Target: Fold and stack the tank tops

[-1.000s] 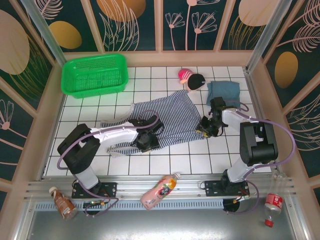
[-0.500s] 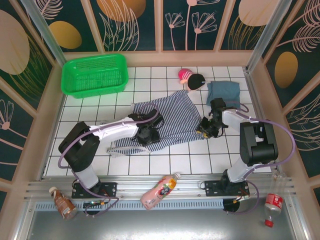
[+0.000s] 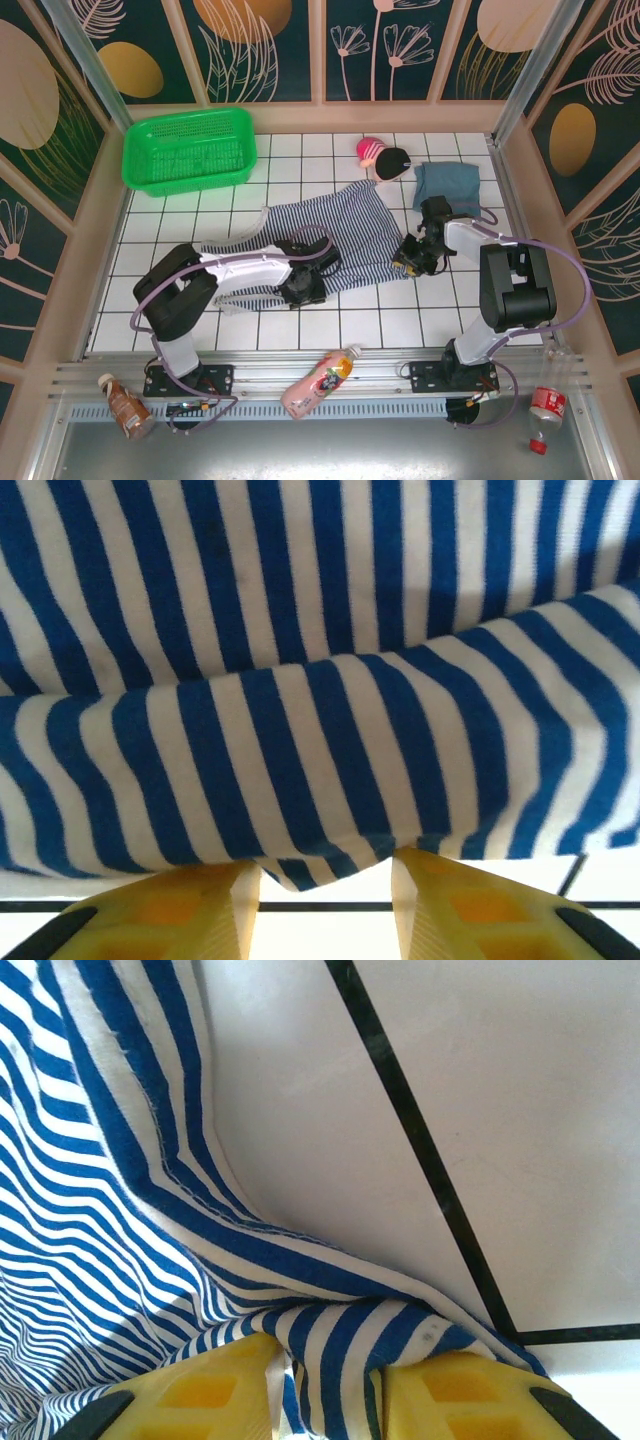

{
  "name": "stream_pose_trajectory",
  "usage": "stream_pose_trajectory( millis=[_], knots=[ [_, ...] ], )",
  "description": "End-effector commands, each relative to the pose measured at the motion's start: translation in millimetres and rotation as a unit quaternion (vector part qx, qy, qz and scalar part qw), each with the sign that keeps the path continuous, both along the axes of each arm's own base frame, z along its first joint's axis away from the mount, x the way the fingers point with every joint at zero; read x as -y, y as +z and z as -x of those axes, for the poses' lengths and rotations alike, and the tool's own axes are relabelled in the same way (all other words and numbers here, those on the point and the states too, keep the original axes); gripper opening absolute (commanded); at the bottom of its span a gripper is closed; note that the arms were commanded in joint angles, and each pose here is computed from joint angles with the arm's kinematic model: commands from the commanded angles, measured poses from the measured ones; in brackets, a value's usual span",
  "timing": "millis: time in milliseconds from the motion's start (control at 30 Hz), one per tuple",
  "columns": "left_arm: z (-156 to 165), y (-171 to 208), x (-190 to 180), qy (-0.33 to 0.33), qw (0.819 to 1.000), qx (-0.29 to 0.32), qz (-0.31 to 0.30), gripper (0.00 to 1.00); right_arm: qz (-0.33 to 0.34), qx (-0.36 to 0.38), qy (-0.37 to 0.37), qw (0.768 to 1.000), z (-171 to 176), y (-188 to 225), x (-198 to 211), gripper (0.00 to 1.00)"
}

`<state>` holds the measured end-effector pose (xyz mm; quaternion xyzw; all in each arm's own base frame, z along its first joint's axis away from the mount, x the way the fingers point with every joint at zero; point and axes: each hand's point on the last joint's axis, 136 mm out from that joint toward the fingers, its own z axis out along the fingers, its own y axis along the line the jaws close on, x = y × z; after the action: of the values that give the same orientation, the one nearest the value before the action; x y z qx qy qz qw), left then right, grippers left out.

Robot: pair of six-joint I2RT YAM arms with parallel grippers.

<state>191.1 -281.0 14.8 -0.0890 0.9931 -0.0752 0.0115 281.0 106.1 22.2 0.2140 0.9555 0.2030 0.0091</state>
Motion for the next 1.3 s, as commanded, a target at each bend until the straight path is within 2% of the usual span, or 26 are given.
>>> stream_pose_trajectory(
  millis=[0, 100, 267, 367, 667, 1000, 1267],
  knots=[
    [-9.5, -0.4, -10.8, 0.004, 0.999, 0.02, -0.033, 0.35, 0.002, -0.004, 0.0, 1.0, 8.4, -0.7, 4.4, 0.3],
    [-11.2, -0.2, -10.7, 0.002, 0.999, 0.022, -0.037, 0.29, 0.001, -0.004, 0.001, 1.0, 8.7, -1.0, 3.7, 0.3],
    [-18.9, 8.7, -18.0, -0.002, 0.998, 0.033, -0.057, 0.06, 0.0, -0.001, 0.001, 1.0, 5.4, 1.0, 3.4, 0.3],
    [-21.6, 18.4, -20.8, -0.003, 0.998, 0.036, -0.058, 0.0, 0.001, -0.001, 0.002, 1.0, 5.9, 0.5, 3.7, 0.29],
    [-21.0, 46.8, -20.0, 0.002, 1.0, 0.016, -0.01, 0.03, 0.005, 0.007, 0.004, 1.0, 1.7, 5.8, 4.8, 0.27],
    [-15.3, 32.0, -10.6, -0.014, 1.0, -0.013, 0.021, 0.08, 0.006, 0.004, 0.005, 1.0, 4.8, 4.5, 5.4, 0.27],
    [-19.6, 47.1, -4.6, -0.016, 0.999, -0.011, 0.041, 0.09, 0.007, 0.005, 0.005, 1.0, 5.5, 5.0, 5.7, 0.26]
  ],
)
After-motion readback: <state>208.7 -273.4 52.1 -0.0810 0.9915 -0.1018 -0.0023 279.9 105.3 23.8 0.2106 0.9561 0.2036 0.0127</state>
